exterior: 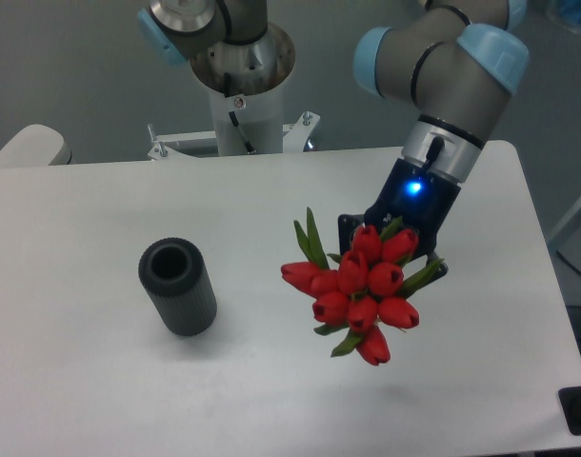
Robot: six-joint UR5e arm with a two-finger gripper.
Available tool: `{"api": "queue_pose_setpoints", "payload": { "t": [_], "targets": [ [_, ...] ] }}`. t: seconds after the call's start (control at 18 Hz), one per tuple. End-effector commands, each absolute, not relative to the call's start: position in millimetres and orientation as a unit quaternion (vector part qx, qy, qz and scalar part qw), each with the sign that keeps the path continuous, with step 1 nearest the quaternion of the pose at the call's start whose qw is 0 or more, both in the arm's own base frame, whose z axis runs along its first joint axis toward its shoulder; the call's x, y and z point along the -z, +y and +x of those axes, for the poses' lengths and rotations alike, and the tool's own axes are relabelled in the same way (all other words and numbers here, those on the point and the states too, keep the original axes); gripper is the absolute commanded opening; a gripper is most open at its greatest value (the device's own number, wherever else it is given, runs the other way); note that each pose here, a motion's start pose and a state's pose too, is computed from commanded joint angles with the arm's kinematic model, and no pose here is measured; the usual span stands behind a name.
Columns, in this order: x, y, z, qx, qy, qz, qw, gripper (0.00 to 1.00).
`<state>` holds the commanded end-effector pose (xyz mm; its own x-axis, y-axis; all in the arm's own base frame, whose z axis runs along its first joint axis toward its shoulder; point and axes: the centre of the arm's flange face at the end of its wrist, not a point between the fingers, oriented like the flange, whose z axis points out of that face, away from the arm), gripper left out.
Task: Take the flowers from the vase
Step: 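Carry the tulip bunch away from the vase over the table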
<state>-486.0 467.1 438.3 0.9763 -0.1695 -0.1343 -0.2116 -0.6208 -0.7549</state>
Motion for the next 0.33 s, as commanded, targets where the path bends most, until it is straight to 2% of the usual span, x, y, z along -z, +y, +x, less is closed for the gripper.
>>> {"api": "queue_pose_setpoints", "payload": {
  "t": [0.33],
  "targets": [
    [-436.5, 472.7, -481.3, -0.025, 0.117, -0.901, 0.417, 0.26]
  ]
}}
